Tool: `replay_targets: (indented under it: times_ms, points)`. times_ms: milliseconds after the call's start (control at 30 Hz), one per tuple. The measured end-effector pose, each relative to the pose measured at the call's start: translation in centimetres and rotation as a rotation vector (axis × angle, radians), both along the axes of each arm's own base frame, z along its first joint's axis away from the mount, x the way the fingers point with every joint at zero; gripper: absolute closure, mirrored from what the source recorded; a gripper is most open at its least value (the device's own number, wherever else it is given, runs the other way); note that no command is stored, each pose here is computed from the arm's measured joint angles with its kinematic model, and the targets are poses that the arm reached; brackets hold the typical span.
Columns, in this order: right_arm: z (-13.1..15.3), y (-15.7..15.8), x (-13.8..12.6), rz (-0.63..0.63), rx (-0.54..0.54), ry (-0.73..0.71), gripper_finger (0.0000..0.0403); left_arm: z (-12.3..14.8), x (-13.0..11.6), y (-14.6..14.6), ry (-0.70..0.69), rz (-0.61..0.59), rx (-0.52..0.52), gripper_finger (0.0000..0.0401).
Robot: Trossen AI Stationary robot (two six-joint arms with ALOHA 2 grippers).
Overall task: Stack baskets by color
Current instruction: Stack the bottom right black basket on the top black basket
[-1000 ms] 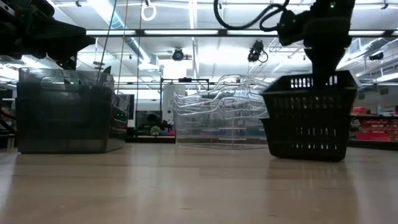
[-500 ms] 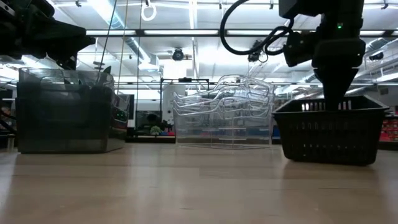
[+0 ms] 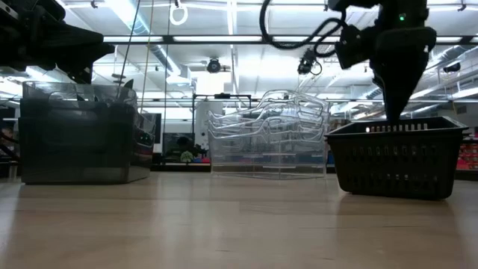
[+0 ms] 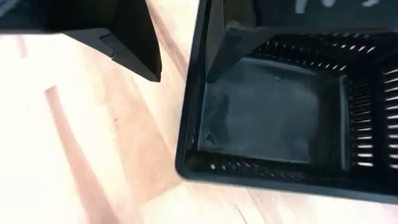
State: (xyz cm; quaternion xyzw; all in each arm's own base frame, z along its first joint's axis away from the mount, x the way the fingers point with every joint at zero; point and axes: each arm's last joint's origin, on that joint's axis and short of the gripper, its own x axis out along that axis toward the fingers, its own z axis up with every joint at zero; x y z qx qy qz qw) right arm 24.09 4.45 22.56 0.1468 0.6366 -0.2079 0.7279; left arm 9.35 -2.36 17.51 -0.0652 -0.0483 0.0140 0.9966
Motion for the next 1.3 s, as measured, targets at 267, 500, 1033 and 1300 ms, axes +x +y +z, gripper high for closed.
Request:
replay_targets:
  times_ms: [267,500,1033,1300]
  points:
    - [1.3,1.8,2.1,0.237,0.033,-0.213,0.0259,0.0,0.0,0.0,0.0,0.0,0.0,0.0282]
    - [2.0,5.4,2.7,0.616,0.123,-0.376,0.026,0.0,0.0,0.0,0.0,0.0,0.0,0.0282]
    - [0.4,13.5,2.2,0.802,0.146,-0.28,0.0261,0.0,0.0,0.0,0.0,0.0,0.0,0.0282]
    - [-1.4,16.2,2.5,0.863,0.135,-0.18,0.026,0.0,0.0,0.0,0.0,0.0,0.0,0.0282]
